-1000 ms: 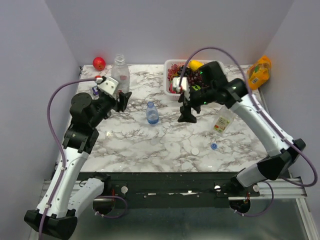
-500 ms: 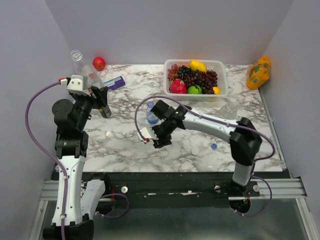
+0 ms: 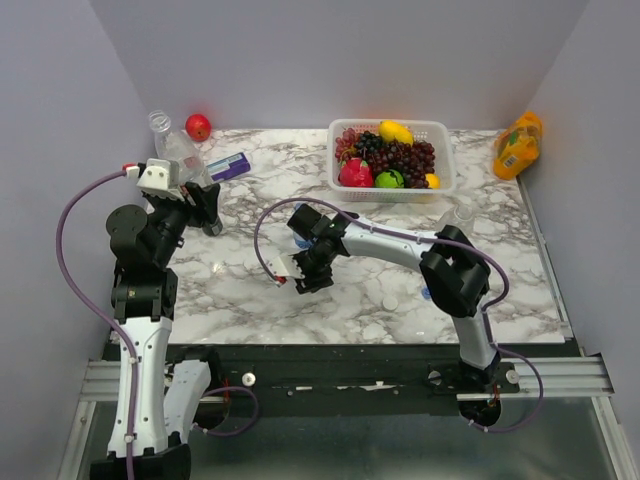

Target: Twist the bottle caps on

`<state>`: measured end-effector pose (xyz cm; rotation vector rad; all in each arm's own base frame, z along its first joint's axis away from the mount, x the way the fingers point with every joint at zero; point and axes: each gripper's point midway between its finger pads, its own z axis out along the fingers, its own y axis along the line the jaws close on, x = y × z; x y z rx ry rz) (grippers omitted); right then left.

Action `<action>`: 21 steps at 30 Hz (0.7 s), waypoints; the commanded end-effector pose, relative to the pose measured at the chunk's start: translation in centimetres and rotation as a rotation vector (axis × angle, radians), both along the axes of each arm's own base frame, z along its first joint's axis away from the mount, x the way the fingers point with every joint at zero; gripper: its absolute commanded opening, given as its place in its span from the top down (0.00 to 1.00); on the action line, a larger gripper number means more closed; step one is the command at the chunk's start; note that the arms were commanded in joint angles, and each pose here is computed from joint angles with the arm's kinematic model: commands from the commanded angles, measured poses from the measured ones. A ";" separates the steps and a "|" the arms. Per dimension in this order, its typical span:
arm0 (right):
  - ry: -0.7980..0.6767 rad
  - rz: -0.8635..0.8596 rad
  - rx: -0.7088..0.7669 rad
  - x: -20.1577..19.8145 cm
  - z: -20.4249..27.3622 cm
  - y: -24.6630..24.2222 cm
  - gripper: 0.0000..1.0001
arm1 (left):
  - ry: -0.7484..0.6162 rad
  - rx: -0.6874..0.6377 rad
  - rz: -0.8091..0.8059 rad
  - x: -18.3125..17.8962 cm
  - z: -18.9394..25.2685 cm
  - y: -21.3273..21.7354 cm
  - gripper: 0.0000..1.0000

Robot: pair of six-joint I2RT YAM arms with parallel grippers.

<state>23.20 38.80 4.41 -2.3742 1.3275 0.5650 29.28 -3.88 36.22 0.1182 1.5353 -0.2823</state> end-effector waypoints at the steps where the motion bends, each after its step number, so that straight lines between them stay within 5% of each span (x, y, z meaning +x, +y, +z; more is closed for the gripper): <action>1: -0.032 -0.010 0.003 1.2 -0.5 1.1 0.39 | -0.014 -0.013 -0.034 -0.1 0.2 -0.5 0.97; 21: -0.004 0.001 -0.020 0.9 -2.0 1.3 0.46 | 0.022 -0.016 -0.050 0.5 -1.5 -0.7 0.96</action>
